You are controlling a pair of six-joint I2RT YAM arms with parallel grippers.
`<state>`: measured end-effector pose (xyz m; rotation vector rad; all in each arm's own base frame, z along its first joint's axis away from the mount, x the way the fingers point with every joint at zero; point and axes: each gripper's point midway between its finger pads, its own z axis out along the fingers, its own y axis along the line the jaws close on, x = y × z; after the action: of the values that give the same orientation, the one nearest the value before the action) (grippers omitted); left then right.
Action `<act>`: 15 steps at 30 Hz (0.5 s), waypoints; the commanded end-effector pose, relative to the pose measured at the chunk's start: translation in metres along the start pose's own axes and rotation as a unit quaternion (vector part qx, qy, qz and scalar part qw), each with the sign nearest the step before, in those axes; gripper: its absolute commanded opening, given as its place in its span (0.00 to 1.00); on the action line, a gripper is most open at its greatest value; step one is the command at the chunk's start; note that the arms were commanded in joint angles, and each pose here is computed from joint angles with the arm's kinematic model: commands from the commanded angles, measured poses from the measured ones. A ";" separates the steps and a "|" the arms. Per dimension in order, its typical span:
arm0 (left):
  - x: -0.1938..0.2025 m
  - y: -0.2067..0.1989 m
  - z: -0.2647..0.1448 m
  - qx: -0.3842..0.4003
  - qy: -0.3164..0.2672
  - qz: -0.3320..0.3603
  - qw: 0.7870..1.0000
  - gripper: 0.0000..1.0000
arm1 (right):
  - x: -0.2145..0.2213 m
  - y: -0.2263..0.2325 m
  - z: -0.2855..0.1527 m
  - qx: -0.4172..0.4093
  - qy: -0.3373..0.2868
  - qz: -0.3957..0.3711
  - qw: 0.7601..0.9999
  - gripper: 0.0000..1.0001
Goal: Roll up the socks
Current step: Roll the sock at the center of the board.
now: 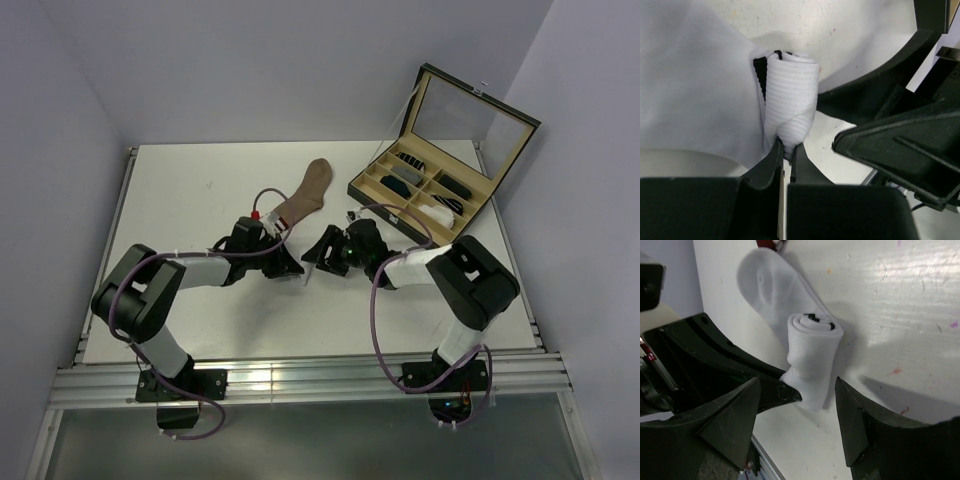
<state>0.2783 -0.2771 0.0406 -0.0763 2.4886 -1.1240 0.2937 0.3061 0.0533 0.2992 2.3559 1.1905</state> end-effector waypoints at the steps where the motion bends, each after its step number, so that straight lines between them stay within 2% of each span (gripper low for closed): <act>1: 0.004 0.003 0.002 0.006 0.022 -0.023 0.999 0.00 | -0.016 0.001 0.005 -0.017 -0.037 0.010 0.999 0.69; 15: -0.007 0.015 -0.001 0.021 0.023 -0.084 0.996 0.00 | -0.002 -0.020 0.025 -0.013 0.002 0.033 0.999 0.69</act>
<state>0.2840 -0.2679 0.0393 -0.2095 2.5220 -1.2575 0.3076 0.3103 0.0368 0.3601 2.3287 1.2538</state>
